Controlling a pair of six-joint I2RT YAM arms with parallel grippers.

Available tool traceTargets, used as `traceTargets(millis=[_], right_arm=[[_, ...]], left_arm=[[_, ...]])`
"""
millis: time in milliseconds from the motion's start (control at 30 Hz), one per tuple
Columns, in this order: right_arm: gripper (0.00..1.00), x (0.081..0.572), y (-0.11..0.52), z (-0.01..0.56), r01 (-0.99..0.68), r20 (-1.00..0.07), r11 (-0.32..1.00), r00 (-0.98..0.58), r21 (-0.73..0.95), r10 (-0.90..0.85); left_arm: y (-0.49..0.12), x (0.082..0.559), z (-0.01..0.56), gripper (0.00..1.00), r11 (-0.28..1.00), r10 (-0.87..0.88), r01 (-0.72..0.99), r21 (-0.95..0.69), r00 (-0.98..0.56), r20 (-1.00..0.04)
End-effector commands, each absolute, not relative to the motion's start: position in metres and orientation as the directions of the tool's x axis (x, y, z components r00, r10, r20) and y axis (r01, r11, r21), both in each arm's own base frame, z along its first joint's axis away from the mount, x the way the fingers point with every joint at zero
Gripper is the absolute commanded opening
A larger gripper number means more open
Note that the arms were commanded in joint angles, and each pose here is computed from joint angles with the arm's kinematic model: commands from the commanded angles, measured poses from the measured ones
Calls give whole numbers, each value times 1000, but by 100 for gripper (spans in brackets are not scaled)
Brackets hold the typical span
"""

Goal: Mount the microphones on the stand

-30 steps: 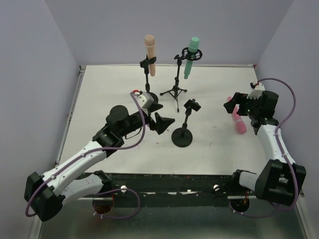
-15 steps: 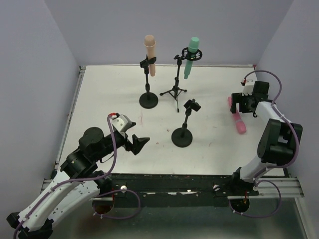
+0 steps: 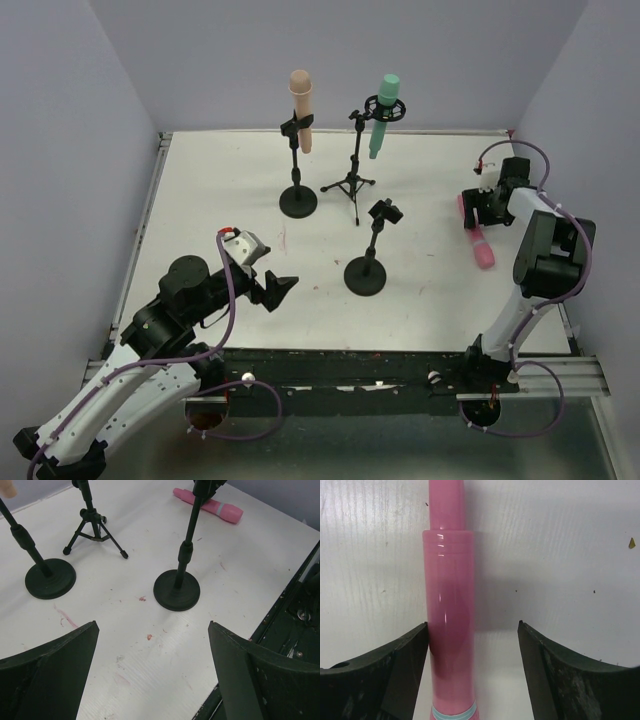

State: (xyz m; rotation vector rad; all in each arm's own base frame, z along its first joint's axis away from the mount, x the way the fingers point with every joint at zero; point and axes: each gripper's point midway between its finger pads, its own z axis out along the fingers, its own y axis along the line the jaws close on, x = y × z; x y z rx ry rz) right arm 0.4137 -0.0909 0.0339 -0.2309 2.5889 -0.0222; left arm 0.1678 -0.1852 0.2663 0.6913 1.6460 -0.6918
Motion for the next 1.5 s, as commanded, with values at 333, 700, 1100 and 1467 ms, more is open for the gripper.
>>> traceTargets(millis=[333, 700, 1100, 1467], right_arm=[[73, 410, -81, 26, -226, -466, 972, -854, -68, -231], [53, 434, -85, 21, -201, -470, 975, -854, -94, -221], [16, 441, -41, 93, -150, -654, 982, -756, 117, -38], [14, 389, 28, 316, -358, -889, 870, -426, 338, 170]], left_arm=[[-182, 172, 260, 99, 669, 84, 740, -67, -165, -983], [-182, 172, 262, 98, 668, 76, 741, -70, -161, -984], [-209, 137, 285, 98, 434, -32, 898, -70, -62, -998], [-272, 115, 380, 99, 147, -257, 931, -333, -289, -922]])
